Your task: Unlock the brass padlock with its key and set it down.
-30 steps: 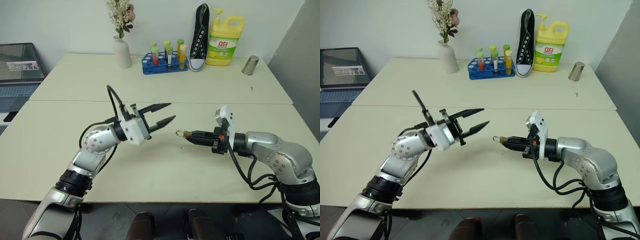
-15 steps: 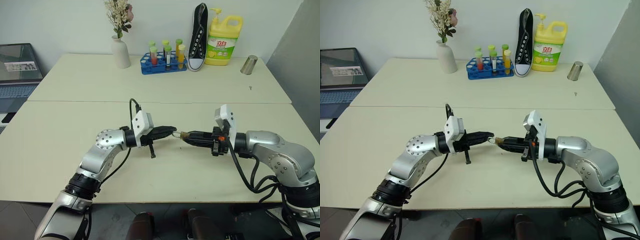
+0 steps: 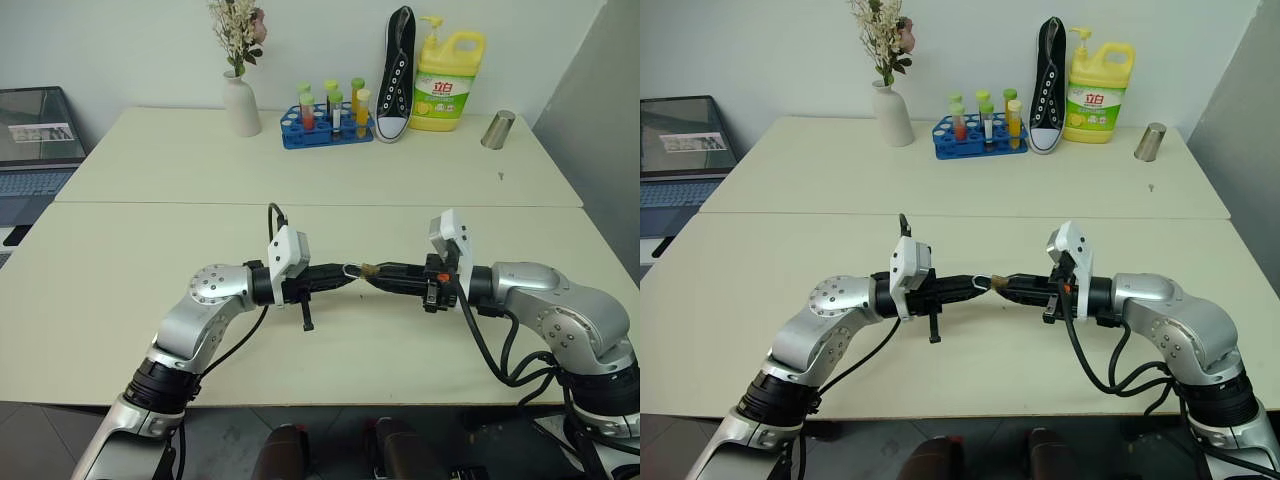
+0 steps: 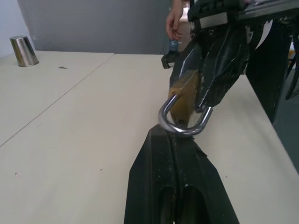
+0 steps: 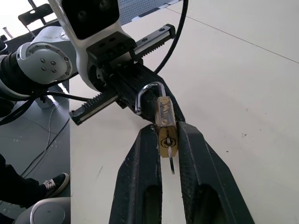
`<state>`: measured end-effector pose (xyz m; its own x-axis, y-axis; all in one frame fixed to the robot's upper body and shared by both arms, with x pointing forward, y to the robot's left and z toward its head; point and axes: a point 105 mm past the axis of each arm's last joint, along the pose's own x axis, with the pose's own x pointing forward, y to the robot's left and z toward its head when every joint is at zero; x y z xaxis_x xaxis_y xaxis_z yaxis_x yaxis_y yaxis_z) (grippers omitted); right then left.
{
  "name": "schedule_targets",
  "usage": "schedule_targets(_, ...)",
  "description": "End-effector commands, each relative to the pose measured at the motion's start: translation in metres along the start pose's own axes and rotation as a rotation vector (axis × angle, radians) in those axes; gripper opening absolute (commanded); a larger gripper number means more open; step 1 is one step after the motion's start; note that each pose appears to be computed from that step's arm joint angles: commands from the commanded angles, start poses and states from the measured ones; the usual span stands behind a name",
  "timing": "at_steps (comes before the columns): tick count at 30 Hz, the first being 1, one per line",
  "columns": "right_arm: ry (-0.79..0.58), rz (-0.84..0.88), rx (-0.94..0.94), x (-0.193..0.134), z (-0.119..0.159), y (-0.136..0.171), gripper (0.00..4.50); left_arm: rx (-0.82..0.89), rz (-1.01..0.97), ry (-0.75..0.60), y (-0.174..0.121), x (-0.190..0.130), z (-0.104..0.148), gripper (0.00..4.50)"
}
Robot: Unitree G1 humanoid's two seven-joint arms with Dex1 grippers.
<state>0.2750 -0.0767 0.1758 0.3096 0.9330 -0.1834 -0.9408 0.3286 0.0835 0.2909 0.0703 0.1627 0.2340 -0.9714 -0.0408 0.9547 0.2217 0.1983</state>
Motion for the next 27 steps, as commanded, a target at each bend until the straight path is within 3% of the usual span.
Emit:
schedule_targets(1,-0.024,-0.002,-0.035,-0.003,0.007,0.001,0.14,0.027,-0.026,-0.048,-0.006,0.000,0.019,0.00)
schedule_targets(14,-0.009,-0.006,-0.038,-0.003,0.003,-0.001,0.14,-0.085,-0.067,-0.071,-0.014,-0.005,0.033,0.00)
schedule_targets(20,-0.007,0.003,-0.037,-0.002,0.002,0.001,0.14,-0.125,-0.018,-0.107,-0.004,-0.004,0.041,0.00)
schedule_targets(27,-0.007,0.008,-0.038,-0.002,0.002,0.002,0.14,-0.105,-0.015,-0.075,-0.003,-0.004,0.036,0.00)
